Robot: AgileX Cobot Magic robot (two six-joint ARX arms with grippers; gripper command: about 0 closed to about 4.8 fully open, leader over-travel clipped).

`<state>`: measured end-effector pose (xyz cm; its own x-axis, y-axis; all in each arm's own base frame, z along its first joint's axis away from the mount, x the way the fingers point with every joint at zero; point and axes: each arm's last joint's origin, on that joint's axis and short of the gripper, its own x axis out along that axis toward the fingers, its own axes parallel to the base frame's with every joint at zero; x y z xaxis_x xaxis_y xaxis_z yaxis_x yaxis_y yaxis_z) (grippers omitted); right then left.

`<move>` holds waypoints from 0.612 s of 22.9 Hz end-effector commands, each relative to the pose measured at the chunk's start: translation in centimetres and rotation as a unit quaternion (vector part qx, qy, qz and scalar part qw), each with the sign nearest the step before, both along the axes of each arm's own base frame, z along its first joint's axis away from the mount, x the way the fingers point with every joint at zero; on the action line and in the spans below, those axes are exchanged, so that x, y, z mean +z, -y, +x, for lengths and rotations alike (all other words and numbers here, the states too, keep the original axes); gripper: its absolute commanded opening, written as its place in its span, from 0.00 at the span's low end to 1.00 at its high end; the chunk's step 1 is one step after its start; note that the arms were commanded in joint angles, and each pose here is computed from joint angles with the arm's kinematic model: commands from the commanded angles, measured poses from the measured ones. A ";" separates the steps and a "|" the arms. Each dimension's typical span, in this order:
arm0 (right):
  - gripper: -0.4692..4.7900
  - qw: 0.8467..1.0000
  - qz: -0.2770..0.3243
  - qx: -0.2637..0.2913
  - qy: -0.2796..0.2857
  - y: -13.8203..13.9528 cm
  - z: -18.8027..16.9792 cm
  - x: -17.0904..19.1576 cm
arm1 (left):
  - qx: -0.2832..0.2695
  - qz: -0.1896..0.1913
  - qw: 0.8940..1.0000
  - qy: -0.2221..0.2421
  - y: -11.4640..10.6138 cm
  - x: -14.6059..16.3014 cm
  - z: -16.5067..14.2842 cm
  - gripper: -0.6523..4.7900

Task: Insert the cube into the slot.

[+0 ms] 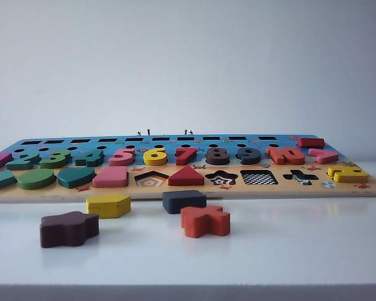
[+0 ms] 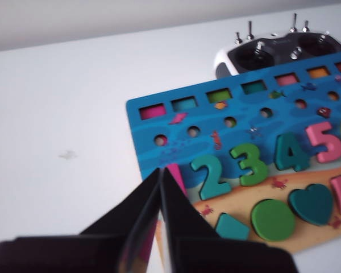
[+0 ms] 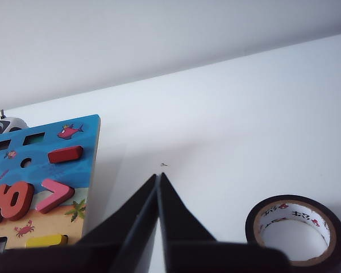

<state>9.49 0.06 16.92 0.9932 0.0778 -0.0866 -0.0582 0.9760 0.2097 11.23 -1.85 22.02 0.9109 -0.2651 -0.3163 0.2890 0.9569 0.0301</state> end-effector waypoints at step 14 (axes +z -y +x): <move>0.07 0.987 -0.006 0.123 -0.107 -3.2 3.2 6.9 | -0.238 -0.021 0.943 -0.232 3.1 5.7 -0.4 0.15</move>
